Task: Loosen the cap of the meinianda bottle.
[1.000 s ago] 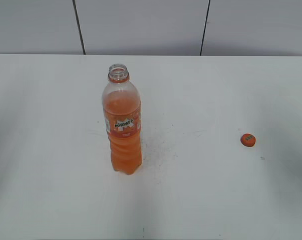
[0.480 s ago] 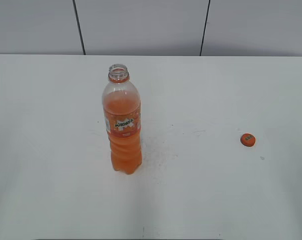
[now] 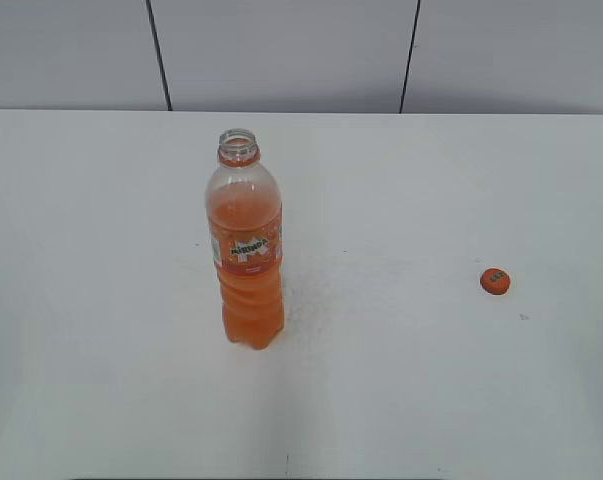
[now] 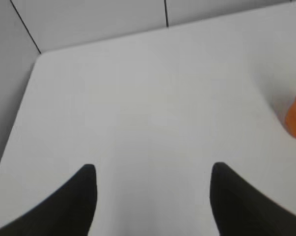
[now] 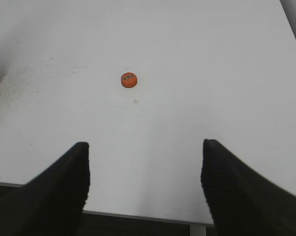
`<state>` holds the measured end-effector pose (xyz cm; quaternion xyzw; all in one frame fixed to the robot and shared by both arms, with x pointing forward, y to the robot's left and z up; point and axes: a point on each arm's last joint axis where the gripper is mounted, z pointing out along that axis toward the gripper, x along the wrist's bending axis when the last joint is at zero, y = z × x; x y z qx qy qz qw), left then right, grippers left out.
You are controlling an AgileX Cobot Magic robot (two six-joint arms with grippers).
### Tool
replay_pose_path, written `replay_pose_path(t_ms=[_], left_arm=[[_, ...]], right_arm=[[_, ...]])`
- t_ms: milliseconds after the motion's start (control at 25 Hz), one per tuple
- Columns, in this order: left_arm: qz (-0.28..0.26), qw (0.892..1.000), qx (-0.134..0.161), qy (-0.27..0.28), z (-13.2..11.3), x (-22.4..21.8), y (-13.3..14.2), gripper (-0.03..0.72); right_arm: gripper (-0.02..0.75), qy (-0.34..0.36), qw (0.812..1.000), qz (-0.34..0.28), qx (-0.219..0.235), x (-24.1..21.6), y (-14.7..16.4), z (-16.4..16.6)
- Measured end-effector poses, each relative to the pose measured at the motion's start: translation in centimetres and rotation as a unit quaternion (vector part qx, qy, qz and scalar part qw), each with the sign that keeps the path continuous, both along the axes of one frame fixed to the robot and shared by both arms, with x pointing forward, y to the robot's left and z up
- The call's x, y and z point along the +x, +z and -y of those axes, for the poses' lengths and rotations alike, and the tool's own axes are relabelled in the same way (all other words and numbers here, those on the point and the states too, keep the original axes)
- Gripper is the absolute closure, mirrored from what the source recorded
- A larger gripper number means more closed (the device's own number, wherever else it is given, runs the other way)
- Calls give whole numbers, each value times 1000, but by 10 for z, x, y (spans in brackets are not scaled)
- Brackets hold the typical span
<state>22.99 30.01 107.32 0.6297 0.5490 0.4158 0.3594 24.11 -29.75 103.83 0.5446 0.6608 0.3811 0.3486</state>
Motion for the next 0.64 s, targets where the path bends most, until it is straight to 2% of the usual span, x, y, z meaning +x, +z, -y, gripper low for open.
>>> replay_pose_path(t_ms=[640], left_arm=[[-3, 1000, 0, 0, 0, 1, 0, 255]], right_arm=[[209, -1, 1000, 0, 1, 0, 0, 0]])
